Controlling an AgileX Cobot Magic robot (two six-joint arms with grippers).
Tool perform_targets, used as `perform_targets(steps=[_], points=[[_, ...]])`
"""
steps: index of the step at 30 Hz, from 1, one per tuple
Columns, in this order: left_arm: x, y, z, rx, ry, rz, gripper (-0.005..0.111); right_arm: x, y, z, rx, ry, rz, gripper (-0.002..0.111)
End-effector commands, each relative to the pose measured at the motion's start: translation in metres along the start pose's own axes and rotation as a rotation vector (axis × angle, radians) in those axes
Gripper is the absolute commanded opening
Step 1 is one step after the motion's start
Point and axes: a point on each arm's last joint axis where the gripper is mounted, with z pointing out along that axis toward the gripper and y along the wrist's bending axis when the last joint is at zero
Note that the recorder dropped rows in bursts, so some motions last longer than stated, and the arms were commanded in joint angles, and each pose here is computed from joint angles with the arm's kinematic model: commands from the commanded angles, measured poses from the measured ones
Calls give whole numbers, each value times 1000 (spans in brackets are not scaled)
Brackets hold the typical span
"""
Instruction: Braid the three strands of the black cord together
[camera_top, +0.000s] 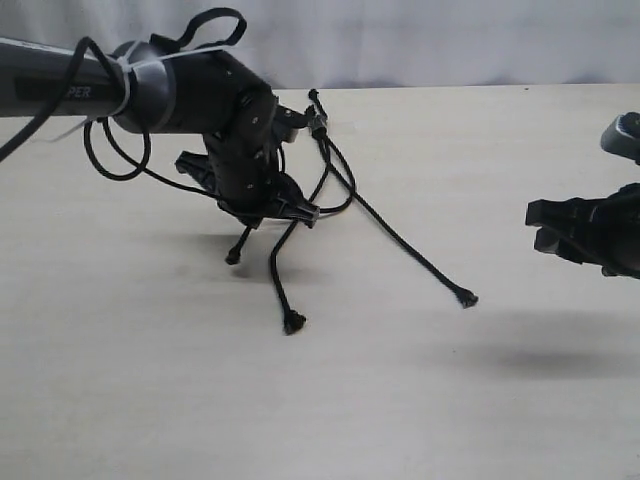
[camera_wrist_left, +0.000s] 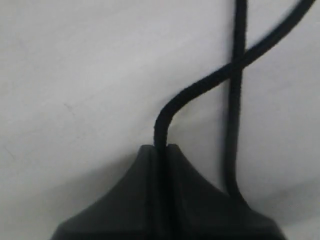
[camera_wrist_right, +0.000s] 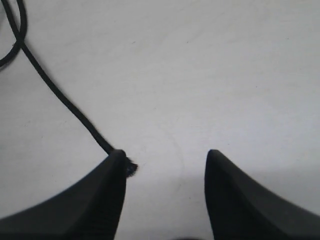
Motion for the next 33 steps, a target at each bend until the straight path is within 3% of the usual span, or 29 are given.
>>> perform_targets(steps=[1, 4, 7, 9, 11, 15, 20, 24, 28, 33], points=[[9, -3, 17, 26, -20, -58, 0, 1, 0, -1, -2, 5, -33, 47], [23, -6, 45, 7, 77, -124, 0, 3, 0, -1, -4, 20, -43, 50], [27, -11, 44, 51, 135, -152, 1, 3, 0, -1, -4, 20, -46, 54], [34, -27, 41, 120, 199, -87, 10, 3, 1, -1, -19, 19, -62, 59], [39, -46, 37, 136, 200, -49, 32, 2, 6, -2, -67, 10, -74, 63], [41, -47, 26, 105, 250, -9, 54, 4, 17, -2, -144, 30, -137, 63], [22, -11, -24, -41, 123, 92, 56, 0, 71, -1, -266, 53, -329, 63], [15, 39, -63, -153, 87, 74, 56, -1, 115, 16, -317, 165, -449, 63], [19, 94, -91, -108, 72, -48, 55, 8, 147, 41, -224, 243, -576, 63], [41, 128, -108, 88, 36, -127, 55, 27, 172, 78, -128, 339, -719, 63]])
